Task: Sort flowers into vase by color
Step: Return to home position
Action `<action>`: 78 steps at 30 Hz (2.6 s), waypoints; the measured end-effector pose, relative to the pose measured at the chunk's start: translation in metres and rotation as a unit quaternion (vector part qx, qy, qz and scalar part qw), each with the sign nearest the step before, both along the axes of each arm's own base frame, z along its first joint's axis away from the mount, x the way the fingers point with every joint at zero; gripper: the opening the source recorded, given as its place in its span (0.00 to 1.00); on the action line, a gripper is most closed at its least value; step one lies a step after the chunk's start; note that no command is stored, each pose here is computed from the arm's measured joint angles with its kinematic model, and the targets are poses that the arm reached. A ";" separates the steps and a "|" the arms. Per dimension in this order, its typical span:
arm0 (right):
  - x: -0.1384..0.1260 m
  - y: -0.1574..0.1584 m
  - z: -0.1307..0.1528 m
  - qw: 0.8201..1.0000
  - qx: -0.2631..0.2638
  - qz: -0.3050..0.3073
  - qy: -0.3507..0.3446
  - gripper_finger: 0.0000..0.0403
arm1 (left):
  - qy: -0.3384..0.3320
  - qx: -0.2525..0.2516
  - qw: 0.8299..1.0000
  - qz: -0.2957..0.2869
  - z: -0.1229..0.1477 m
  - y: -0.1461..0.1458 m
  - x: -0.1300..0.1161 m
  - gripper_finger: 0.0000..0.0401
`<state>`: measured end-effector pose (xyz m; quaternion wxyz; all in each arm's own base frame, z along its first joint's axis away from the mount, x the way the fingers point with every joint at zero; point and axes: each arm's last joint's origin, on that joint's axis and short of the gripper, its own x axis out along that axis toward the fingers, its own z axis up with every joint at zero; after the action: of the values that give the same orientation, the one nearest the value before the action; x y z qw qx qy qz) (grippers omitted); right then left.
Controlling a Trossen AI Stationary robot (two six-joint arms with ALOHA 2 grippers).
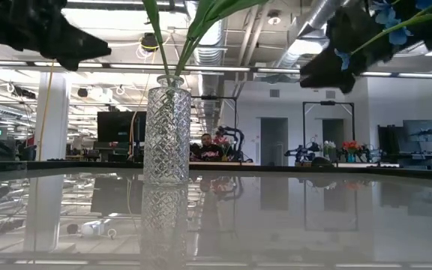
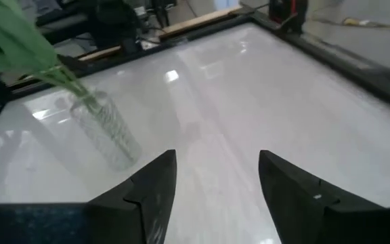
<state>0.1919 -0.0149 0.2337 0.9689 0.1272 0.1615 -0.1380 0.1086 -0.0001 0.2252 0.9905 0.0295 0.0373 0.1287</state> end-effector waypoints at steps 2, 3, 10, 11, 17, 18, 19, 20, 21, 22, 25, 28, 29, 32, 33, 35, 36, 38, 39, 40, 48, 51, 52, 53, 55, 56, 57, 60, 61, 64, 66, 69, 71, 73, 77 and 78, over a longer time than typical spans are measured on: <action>-0.002 -0.002 -0.011 1.000 0.009 0.012 -0.002 0.56 | -0.027 -0.004 0.999 -0.019 -0.004 0.000 -0.002 0.24; -0.003 -0.002 -0.016 1.000 0.014 0.021 -0.004 0.54 | -0.040 -0.004 0.999 -0.031 -0.005 0.000 -0.003 0.24; -0.012 -0.003 -0.046 0.998 0.013 0.032 -0.044 0.24 | -0.061 -0.002 0.997 -0.036 -0.012 0.003 -0.011 0.24; -0.014 -0.004 -0.048 0.999 0.013 0.028 -0.041 0.19 | -0.063 -0.002 0.997 -0.034 -0.012 0.003 -0.012 0.24; -0.026 -0.008 -0.054 1.000 0.010 0.017 -0.005 0.06 | -0.062 -0.025 0.997 -0.027 -0.015 0.004 -0.020 0.24; -0.028 -0.008 -0.053 1.000 0.006 0.015 -0.005 0.07 | -0.071 -0.031 0.997 -0.025 -0.014 0.004 -0.022 0.24; -0.032 -0.009 -0.051 1.000 0.002 0.012 -0.003 0.08 | -0.080 -0.036 0.996 -0.025 -0.013 0.004 -0.023 0.24; -0.036 -0.010 -0.050 1.000 -0.003 0.009 -0.002 0.09 | -0.088 -0.039 0.995 -0.025 -0.012 0.004 -0.024 0.24; -0.039 -0.011 -0.047 1.000 -0.005 0.004 -0.006 0.09 | -0.095 -0.042 0.994 -0.026 -0.011 0.004 -0.025 0.24; -0.042 -0.012 -0.045 1.000 -0.009 0.000 -0.012 0.08 | -0.098 -0.047 0.994 -0.028 -0.011 0.004 -0.026 0.24; -0.049 -0.015 -0.040 0.998 -0.042 -0.006 -0.037 0.04 | -0.098 -0.063 0.992 -0.039 -0.014 0.004 -0.024 0.24; -0.055 -0.020 -0.041 0.995 -0.067 -0.021 -0.073 0.04 | -0.093 -0.079 0.992 -0.045 -0.019 0.003 -0.022 0.24; -0.056 -0.021 -0.043 0.994 -0.072 -0.025 -0.081 0.04 | -0.092 -0.085 0.991 -0.044 -0.020 0.003 -0.022 0.24; -0.061 -0.024 -0.056 0.994 -0.068 -0.042 -0.078 0.05 | -0.092 -0.096 0.990 -0.044 -0.021 0.003 -0.022 0.24; -0.062 -0.025 -0.061 0.994 -0.063 -0.048 -0.080 0.05 | -0.092 -0.099 0.990 -0.044 -0.021 0.003 -0.022 0.24; -0.064 -0.026 -0.070 0.995 -0.053 -0.041 -0.079 0.05 | -0.094 -0.111 0.988 -0.046 -0.025 0.003 -0.021 0.24; -0.065 -0.026 -0.072 0.995 -0.049 -0.036 -0.084 0.05 | -0.093 -0.113 0.988 -0.049 -0.028 0.003 -0.020 0.24; -0.066 -0.026 -0.076 0.995 -0.042 -0.033 -0.088 0.05 | -0.098 -0.114 0.987 -0.054 -0.035 0.002 -0.017 0.24; -0.067 -0.026 -0.080 0.995 -0.035 -0.033 -0.082 0.05 | -0.100 -0.118 0.986 -0.054 -0.040 0.002 -0.015 0.24; -0.068 -0.025 -0.084 0.996 -0.030 -0.034 -0.077 0.05 | -0.100 -0.122 0.986 -0.053 -0.045 0.002 -0.014 0.24; -0.067 -0.023 -0.086 0.996 -0.052 -0.017 -0.067 0.05 | -0.100 -0.126 0.986 -0.035 -0.051 0.003 -0.012 0.24; -0.068 -0.025 -0.087 0.994 -0.074 -0.058 -0.054 0.07 | -0.086 -0.105 0.990 -0.031 -0.053 0.004 -0.012 0.24; -0.069 -0.026 -0.087 0.993 -0.075 -0.078 -0.051 0.08 | -0.083 -0.105 0.991 -0.031 -0.053 0.004 -0.012 0.24; -0.069 -0.027 -0.087 0.992 -0.074 -0.089 -0.051 0.09 | -0.082 -0.109 0.990 -0.035 -0.054 0.003 -0.012 0.24; -0.069 -0.027 -0.087 0.992 -0.068 -0.094 -0.053 0.10 | -0.082 -0.117 0.989 -0.041 -0.054 0.003 -0.011 0.24; -0.069 -0.027 -0.087 0.992 -0.068 -0.093 -0.053 0.11 | -0.082 -0.118 0.989 -0.043 -0.054 0.003 -0.011 0.24; -0.069 -0.027 -0.088 0.992 -0.068 -0.093 -0.053 0.11 | -0.081 -0.117 0.989 -0.045 -0.054 0.003 -0.011 0.24; -0.069 -0.027 -0.088 0.992 -0.067 -0.092 -0.050 0.12 | -0.079 -0.109 0.990 -0.046 -0.054 0.003 -0.011 0.24; -0.069 -0.027 -0.088 0.992 -0.067 -0.091 -0.049 0.12 | -0.079 -0.109 0.990 -0.046 -0.054 0.003 -0.011 0.24; -0.069 -0.027 -0.089 0.992 -0.067 -0.091 -0.048 0.12 | -0.079 -0.110 0.990 -0.046 -0.054 0.003 -0.011 0.24; -0.069 -0.027 -0.089 0.992 -0.067 -0.091 -0.049 0.12 | -0.079 -0.113 0.989 -0.046 -0.054 0.003 -0.011 0.24; -0.069 -0.026 -0.089 0.992 -0.066 -0.091 -0.048 0.12 | -0.079 -0.113 0.989 -0.046 -0.054 0.003 -0.011 0.24; -0.069 -0.026 -0.089 0.992 -0.066 -0.091 -0.048 0.12 | -0.079 -0.113 0.989 -0.046 -0.054 0.003 -0.011 0.24; -0.069 -0.026 -0.089 0.992 -0.066 -0.091 -0.048 0.12 | -0.079 -0.113 0.989 -0.046 -0.054 0.003 -0.011 0.24; -0.069 -0.026 -0.089 0.993 -0.066 -0.091 -0.048 0.12 | -0.079 -0.113 0.989 -0.046 -0.054 0.003 -0.011 0.24; -0.069 -0.026 -0.089 0.993 -0.066 -0.091 -0.048 0.12 | -0.079 -0.113 0.989 -0.046 -0.054 0.003 -0.011 0.24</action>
<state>0.1224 -0.0414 0.1449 0.9653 0.0834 0.0928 -0.2293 0.0973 0.0025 0.1711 0.9922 -0.0915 -0.0284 0.0797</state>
